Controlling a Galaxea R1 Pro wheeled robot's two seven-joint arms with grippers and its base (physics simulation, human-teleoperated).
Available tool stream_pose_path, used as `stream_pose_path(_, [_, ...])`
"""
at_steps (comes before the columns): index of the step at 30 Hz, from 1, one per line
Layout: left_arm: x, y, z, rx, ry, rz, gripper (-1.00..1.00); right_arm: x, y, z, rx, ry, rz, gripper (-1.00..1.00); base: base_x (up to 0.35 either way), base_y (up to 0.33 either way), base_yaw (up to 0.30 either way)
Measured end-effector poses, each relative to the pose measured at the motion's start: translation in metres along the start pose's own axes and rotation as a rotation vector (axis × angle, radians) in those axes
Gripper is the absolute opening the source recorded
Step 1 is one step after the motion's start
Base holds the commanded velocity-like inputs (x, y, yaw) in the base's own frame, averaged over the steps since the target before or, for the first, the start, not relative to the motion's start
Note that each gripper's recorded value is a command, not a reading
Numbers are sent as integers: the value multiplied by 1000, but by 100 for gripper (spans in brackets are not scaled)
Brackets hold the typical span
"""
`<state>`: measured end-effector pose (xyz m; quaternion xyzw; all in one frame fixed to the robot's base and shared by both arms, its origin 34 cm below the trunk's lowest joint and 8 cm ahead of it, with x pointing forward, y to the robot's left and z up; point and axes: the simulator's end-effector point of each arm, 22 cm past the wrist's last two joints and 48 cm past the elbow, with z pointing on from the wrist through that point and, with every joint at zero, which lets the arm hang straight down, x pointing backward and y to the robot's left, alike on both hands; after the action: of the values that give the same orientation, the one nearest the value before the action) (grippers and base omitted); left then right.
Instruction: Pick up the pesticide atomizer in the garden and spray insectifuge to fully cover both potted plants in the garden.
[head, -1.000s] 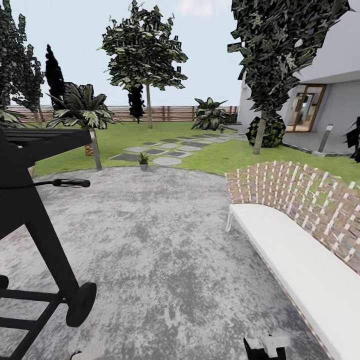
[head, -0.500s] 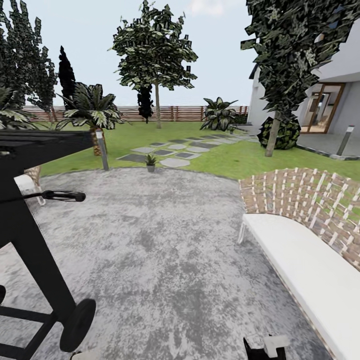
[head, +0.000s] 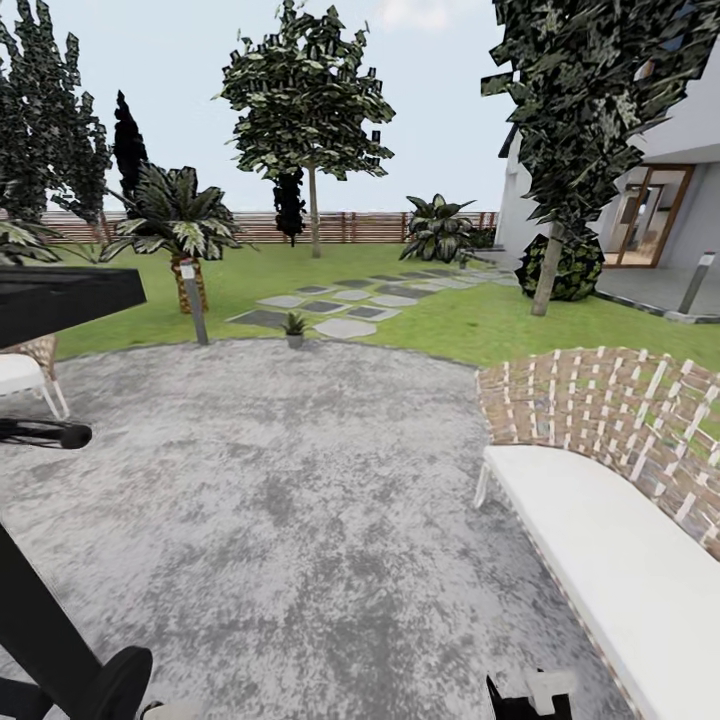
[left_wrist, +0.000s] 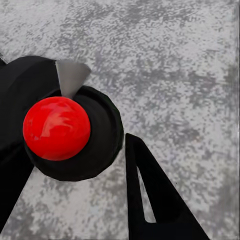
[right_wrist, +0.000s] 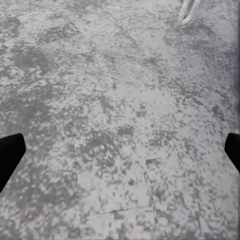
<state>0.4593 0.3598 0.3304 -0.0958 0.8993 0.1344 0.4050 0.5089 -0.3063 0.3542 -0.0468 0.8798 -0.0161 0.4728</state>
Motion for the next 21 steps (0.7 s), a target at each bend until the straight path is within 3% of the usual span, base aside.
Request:
stream_pose_path(7, [0, 1, 0, -1, 0, -1, -100, 1, 0, 0, 1, 2, 0, 100, 314, -129, 0])
stream_pose_path(21, [0, 1, 0, -2, -1, -1, -100, 0, -2, 0, 2, 1, -3, 100, 338, -10, 0])
